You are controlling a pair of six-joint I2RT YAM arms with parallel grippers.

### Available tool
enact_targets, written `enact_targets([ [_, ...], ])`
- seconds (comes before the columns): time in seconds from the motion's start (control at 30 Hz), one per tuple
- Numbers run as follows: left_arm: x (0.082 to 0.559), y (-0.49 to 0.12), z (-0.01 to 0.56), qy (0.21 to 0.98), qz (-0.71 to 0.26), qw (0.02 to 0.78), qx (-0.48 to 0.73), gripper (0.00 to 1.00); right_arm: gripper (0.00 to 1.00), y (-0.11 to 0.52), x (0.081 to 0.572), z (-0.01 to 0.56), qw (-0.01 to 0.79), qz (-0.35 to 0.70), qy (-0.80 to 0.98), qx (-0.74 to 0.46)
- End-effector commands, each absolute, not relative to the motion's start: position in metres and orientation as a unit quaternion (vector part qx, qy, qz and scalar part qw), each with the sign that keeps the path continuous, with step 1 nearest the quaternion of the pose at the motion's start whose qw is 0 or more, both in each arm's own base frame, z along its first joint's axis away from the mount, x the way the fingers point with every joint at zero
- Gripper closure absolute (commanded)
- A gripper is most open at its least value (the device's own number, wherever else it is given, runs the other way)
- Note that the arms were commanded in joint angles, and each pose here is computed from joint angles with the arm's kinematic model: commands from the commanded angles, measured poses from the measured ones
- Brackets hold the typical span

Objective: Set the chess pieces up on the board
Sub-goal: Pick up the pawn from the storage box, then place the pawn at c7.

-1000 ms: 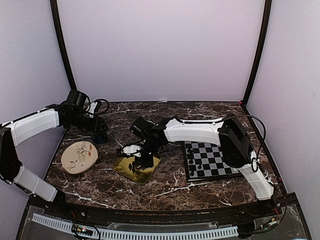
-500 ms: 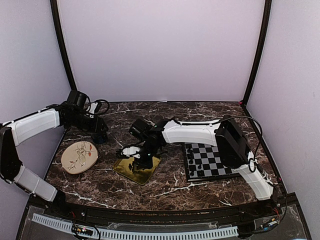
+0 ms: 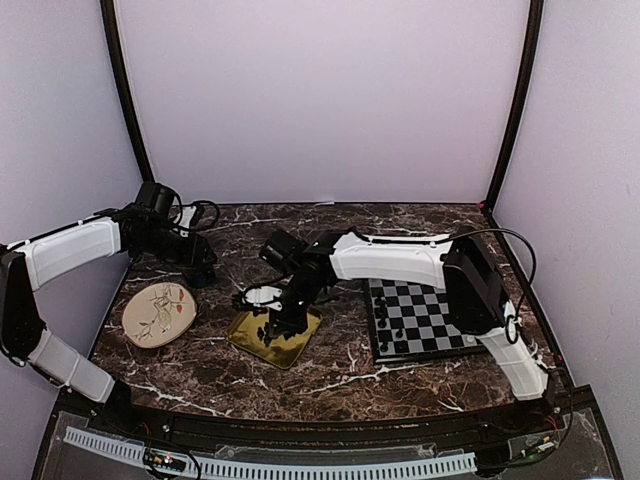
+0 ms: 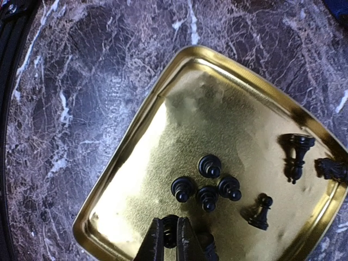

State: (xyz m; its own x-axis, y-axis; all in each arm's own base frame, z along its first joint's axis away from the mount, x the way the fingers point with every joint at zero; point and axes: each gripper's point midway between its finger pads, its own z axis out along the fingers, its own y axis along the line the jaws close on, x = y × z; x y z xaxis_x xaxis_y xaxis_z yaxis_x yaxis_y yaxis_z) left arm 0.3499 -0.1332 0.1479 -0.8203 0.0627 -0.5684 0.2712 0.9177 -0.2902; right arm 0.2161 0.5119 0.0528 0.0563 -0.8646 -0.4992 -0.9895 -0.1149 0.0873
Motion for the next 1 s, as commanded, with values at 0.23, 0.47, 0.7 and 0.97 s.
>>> enact_targets([
  [0.23,0.348,-0.131,0.147,0.938,-0.180,0.283,0.091,0.55,1.00,0.499,0.216,0.122,0.190,0.237,0.631,-0.714],
  [0.47,0.349,-0.133,0.144,0.939,-0.182,0.276,0.096,0.55,0.99,0.448,0.239,0.144,0.217,0.213,0.652,-0.694],
  [0.7,0.350,-0.130,0.140,0.941,-0.171,0.274,0.097,0.55,0.99,0.376,0.265,0.141,0.210,0.200,0.705,-0.647],
  [0.97,0.351,-0.129,0.136,0.943,-0.167,0.269,0.098,0.55,0.99,0.303,0.274,0.138,0.220,0.181,0.755,-0.590],
])
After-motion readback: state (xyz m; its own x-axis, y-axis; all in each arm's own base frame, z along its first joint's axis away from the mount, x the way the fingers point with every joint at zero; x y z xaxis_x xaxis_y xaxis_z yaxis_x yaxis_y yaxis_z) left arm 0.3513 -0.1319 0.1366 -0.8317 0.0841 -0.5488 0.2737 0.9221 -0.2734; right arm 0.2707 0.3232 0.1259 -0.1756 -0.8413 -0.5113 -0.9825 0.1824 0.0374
